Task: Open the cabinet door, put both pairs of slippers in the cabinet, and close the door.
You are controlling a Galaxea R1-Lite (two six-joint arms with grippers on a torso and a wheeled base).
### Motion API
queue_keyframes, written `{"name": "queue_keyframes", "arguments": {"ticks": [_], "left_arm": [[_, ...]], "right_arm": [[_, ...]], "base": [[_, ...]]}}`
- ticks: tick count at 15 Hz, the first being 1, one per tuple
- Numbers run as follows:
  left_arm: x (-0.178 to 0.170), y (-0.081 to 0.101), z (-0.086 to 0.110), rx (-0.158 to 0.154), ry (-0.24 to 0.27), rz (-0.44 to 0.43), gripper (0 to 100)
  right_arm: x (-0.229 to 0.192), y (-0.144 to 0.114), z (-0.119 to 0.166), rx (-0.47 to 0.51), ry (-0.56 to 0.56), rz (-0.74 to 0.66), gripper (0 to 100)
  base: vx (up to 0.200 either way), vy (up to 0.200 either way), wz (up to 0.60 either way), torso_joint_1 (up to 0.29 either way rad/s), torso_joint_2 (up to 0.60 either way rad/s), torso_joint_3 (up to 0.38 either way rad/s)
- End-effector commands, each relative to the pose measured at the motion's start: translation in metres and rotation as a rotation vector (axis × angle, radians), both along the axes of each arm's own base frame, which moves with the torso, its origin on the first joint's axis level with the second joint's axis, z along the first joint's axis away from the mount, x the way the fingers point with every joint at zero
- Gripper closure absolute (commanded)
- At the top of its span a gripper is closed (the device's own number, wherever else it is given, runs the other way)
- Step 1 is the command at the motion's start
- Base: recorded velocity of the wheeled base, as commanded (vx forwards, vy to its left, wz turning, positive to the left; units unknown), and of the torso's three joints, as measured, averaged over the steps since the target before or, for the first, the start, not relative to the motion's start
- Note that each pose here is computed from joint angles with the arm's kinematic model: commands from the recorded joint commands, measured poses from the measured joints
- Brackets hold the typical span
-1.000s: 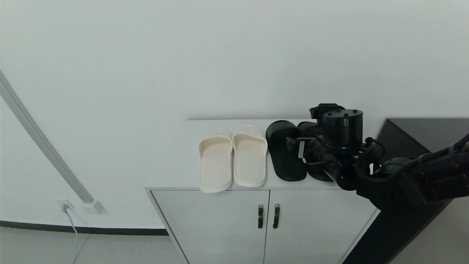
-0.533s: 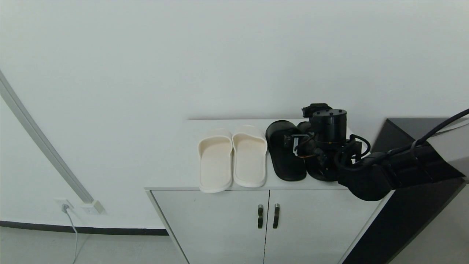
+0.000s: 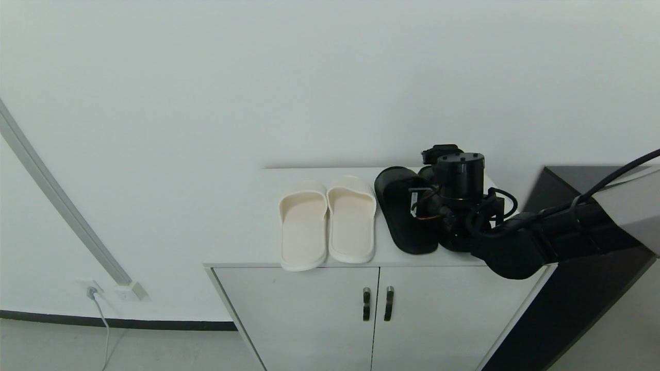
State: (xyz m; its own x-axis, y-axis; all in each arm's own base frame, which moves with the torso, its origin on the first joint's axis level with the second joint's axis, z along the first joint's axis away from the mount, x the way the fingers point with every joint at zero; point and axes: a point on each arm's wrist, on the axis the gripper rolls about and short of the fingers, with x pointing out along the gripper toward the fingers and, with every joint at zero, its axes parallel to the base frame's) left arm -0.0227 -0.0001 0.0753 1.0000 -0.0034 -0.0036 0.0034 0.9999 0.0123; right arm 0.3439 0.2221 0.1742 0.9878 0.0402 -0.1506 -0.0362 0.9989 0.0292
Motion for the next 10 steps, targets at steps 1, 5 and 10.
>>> {"name": "queue_keyframes", "arguments": {"ticks": [1, 5, 10], "left_arm": [[0.000, 0.000, 0.000, 0.000, -0.001, 0.000, 100], [0.000, 0.000, 0.000, 0.000, -0.001, 0.000, 100], [0.000, 0.000, 0.000, 0.000, -0.001, 0.000, 100]], "right_arm": [[-0.009, -0.004, 0.014, 0.010, -0.026, 0.004, 100], [-0.053, -0.012, 0.033, 0.011, -0.036, 0.060, 100], [-0.123, -0.029, 0.041, -0.002, -0.018, 0.307, 100]], "base": [[0.000, 0.000, 0.00, 0.000, 0.00, 0.000], [0.000, 0.000, 0.00, 0.000, 0.00, 0.000], [0.000, 0.000, 0.00, 0.000, 0.00, 0.000]]}}
